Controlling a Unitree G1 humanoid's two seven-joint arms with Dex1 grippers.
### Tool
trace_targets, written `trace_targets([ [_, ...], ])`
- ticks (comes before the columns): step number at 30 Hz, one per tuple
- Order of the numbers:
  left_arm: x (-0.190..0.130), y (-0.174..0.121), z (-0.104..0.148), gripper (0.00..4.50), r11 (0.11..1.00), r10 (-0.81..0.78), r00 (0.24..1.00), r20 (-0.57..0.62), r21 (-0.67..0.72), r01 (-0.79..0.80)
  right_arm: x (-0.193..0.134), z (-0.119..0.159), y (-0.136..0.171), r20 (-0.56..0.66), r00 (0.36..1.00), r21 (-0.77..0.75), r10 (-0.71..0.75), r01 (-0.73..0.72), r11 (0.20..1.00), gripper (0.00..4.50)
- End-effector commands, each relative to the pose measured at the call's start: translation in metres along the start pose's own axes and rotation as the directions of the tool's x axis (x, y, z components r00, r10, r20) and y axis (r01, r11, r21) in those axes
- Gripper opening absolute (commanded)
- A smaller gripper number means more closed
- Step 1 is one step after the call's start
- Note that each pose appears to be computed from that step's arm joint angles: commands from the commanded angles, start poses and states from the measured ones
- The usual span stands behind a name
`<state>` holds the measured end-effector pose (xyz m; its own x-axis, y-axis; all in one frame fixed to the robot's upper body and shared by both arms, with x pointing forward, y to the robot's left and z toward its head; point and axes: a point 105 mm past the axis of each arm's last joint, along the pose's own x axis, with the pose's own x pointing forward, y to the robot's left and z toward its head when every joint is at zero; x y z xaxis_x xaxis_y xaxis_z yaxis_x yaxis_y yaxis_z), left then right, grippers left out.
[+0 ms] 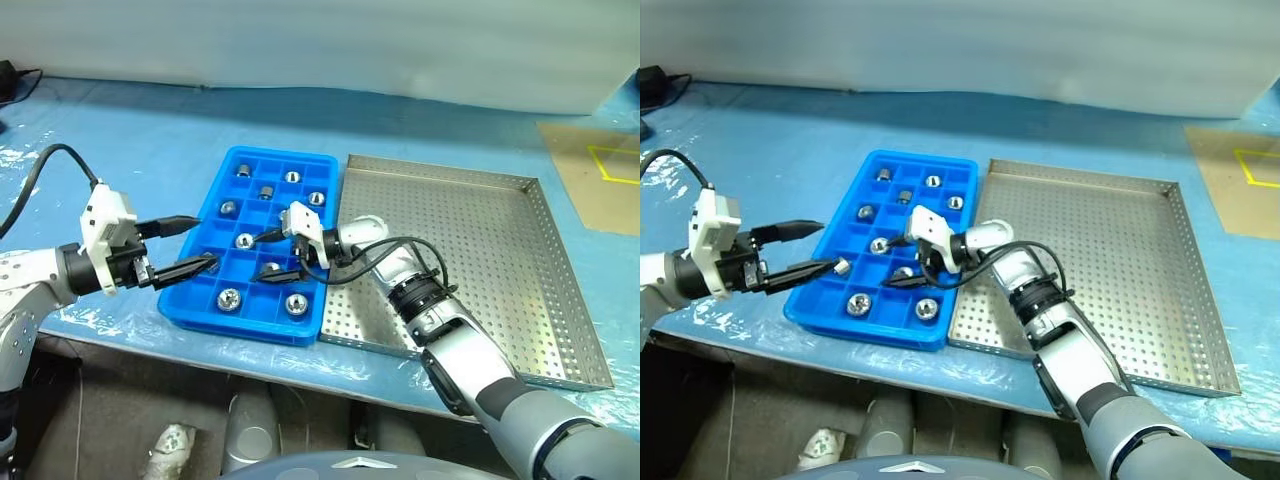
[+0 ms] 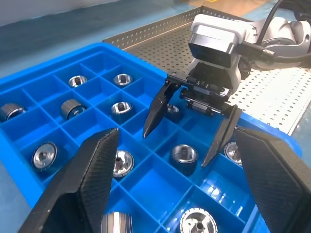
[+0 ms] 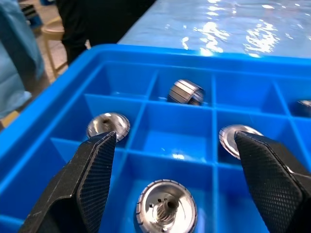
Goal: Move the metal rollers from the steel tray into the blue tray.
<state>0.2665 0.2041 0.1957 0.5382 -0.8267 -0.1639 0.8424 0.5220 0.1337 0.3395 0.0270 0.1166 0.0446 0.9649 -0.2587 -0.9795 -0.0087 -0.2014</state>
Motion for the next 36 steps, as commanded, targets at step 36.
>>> trace_targets([
  [36, 0.121, 0.052, -0.005, 4.02, 0.997, -0.079, 0.977, 0.198, 0.011, 0.078, -0.19, 0.014, -0.036, -0.02, 0.735, 0.039, -0.678, 0.678, 0.734, 4.03],
])
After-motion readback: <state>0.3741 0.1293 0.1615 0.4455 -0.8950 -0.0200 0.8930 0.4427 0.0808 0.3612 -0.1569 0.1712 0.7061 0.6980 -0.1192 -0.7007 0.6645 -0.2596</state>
